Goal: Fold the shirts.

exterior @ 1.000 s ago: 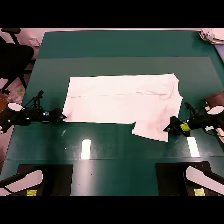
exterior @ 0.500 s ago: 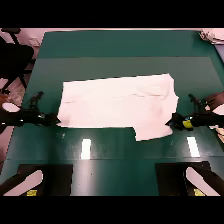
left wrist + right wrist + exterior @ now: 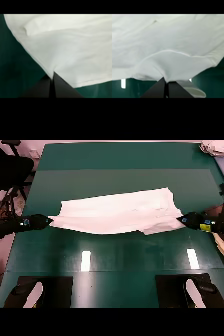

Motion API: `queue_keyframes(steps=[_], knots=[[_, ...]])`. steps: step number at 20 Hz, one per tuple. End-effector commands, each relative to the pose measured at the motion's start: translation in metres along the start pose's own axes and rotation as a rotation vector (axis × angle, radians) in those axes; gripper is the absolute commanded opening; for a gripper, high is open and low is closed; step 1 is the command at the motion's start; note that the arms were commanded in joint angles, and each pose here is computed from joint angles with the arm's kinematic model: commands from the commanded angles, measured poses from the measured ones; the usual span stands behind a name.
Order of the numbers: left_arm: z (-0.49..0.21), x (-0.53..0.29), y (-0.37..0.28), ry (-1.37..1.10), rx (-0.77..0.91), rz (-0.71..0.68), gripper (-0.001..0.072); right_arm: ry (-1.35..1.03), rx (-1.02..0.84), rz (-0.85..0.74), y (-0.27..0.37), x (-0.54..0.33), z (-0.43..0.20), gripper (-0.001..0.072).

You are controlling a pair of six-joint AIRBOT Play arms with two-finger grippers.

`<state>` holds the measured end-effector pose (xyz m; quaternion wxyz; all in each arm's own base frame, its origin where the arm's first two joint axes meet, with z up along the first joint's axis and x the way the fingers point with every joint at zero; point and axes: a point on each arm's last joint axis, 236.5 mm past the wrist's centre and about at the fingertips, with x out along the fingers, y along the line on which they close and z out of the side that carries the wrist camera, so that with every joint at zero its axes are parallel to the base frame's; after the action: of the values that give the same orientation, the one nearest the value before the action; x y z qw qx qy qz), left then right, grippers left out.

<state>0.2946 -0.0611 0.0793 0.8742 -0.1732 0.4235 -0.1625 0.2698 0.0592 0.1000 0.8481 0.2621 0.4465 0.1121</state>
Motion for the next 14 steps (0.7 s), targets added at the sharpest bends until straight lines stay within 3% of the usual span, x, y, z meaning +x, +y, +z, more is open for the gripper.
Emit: queue_keyframes(steps=[1,6,11,14], knots=[[0.015,-0.011,-0.022,-0.079,-0.006,-0.064,0.0022,-0.156,-0.007,0.097,0.031,-0.016,0.031,0.0016],[0.046,-0.015,-0.018,-0.211,-0.026,-0.048,0.0022,-0.15,-0.01,0.101,0.024,-0.001,0.057,0.0017],[0.075,-0.015,0.019,-0.377,-0.054,0.07,0.0022,-0.081,-0.008,0.057,-0.011,0.044,0.089,0.0016],[0.054,0.013,0.037,-0.291,-0.1,0.078,0.0023,-0.009,0.031,0.051,-0.032,0.077,0.095,0.0016]])
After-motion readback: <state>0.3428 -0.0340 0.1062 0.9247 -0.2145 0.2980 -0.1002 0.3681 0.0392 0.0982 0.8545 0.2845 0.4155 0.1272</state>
